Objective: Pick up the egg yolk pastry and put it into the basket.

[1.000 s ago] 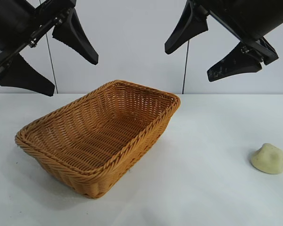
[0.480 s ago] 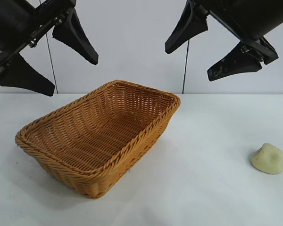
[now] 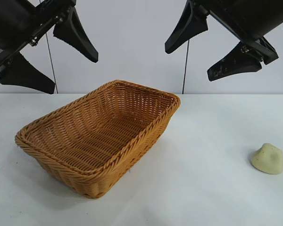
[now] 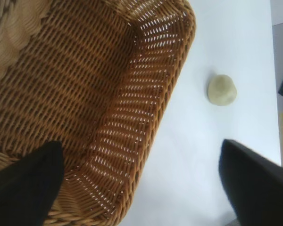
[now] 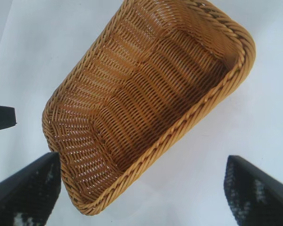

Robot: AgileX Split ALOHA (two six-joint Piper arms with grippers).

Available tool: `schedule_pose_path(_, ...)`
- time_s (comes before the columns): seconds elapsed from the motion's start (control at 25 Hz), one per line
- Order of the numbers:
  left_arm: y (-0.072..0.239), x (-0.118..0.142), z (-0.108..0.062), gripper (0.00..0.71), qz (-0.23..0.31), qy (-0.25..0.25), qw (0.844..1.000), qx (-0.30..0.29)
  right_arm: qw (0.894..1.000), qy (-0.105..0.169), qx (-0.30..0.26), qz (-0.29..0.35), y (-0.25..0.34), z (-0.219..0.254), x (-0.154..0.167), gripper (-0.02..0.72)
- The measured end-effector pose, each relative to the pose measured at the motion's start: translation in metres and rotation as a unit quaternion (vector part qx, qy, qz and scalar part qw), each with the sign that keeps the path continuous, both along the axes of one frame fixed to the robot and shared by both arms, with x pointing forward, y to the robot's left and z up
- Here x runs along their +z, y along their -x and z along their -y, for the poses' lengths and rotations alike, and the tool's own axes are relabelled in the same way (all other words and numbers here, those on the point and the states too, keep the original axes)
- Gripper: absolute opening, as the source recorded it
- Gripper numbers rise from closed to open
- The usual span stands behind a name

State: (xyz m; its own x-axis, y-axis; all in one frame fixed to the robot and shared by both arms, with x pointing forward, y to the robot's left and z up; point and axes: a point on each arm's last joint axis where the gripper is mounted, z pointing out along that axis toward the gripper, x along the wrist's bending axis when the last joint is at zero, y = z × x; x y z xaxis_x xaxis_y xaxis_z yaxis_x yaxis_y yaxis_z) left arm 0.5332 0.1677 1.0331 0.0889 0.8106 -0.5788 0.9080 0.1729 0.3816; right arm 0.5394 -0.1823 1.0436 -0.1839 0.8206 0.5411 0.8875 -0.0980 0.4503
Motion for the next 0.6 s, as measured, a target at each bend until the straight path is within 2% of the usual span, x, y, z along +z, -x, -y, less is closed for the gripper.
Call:
schedule_pose_path(0.2, 0.003, 0.005, -0.012, 0.643, -0.029, 0.008, 0.999, 0.022, 1.0, 0.0, 0.0, 0.0, 0.0, 0.0, 0.0, 0.67)
schedule_pose_path(0.44, 0.031, 0.039, -0.027, 0.643, -0.035, 0.0, 0.998, 0.057, 1.0, 0.0, 0.0, 0.0, 0.0, 0.0, 0.0, 0.67)
schedule_pose_path(0.6, 0.047, 0.049, -0.028, 0.643, -0.062, -0.013, 0.994, 0.092, 1.0, 0.0, 0.0, 0.0, 0.0, 0.0, 0.0, 0.67)
